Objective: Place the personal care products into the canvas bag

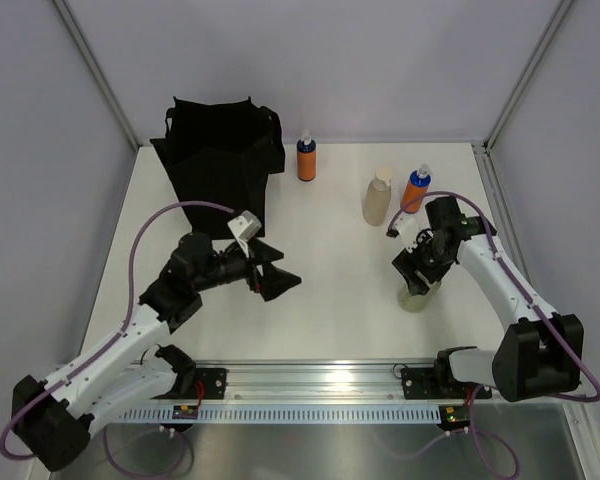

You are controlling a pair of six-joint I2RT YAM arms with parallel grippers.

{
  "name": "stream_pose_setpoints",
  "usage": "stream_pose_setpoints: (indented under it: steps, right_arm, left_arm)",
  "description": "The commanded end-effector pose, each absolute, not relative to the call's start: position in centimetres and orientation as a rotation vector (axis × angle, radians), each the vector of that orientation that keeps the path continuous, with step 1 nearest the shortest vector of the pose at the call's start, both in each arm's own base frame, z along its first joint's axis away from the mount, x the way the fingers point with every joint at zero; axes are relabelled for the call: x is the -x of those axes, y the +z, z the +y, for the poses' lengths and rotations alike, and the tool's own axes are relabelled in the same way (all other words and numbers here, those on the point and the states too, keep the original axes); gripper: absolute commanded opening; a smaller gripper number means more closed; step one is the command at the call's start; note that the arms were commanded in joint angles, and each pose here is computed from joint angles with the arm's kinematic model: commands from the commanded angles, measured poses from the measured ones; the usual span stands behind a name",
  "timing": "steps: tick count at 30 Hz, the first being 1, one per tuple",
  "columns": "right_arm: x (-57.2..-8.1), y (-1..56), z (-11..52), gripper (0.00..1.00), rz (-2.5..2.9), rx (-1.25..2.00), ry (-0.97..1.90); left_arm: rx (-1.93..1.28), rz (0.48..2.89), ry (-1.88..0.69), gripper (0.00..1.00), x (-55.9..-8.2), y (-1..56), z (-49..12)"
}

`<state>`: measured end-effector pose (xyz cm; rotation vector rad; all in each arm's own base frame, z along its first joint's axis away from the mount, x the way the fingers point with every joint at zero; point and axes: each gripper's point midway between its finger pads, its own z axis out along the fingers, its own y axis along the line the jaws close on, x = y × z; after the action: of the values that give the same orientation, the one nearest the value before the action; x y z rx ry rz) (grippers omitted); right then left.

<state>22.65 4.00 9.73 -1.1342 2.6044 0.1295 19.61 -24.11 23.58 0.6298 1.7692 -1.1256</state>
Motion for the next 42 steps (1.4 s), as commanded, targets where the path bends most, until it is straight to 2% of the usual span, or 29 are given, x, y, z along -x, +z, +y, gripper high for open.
stream_pose_setpoints:
  steps: [1,9,14,27,35,42]
  right_arm:
    - [-23.4,15.7,8.4,0.00,2.405,1.083,0.411]
    - [-23.7,23.2,16.1,0.00,2.143,1.085,1.013]
    - [-24.2,26.3,19.3,0.00,2.040,1.089,1.286]
    - [-24.6,25.3,20.9,0.00,2.052,1.091,1.283]
    - [-23.4,25.8,20.9,0.00,2.042,1.107,1.300]
    - [-22.8,26.0,21.6,0.00,2.014,1.134,1.383]
  left_arm:
    - [-0.740,1.567,-1.033,0.99,-19.9,25.8,-27.4]
    - [-0.994,1.485,-0.920,0.99,-20.9,21.4,-33.9]
    - [-1.044,1.446,-0.876,0.99,-21.6,22.2,-37.5]
    - [-0.939,1.477,-0.800,0.99,-23.7,23.1,-38.7]
    - [-0.764,1.612,-0.508,0.99,-27.9,22.0,-35.6]
    - [-0.986,1.493,-0.670,0.98,-25.0,21.8,-38.4]
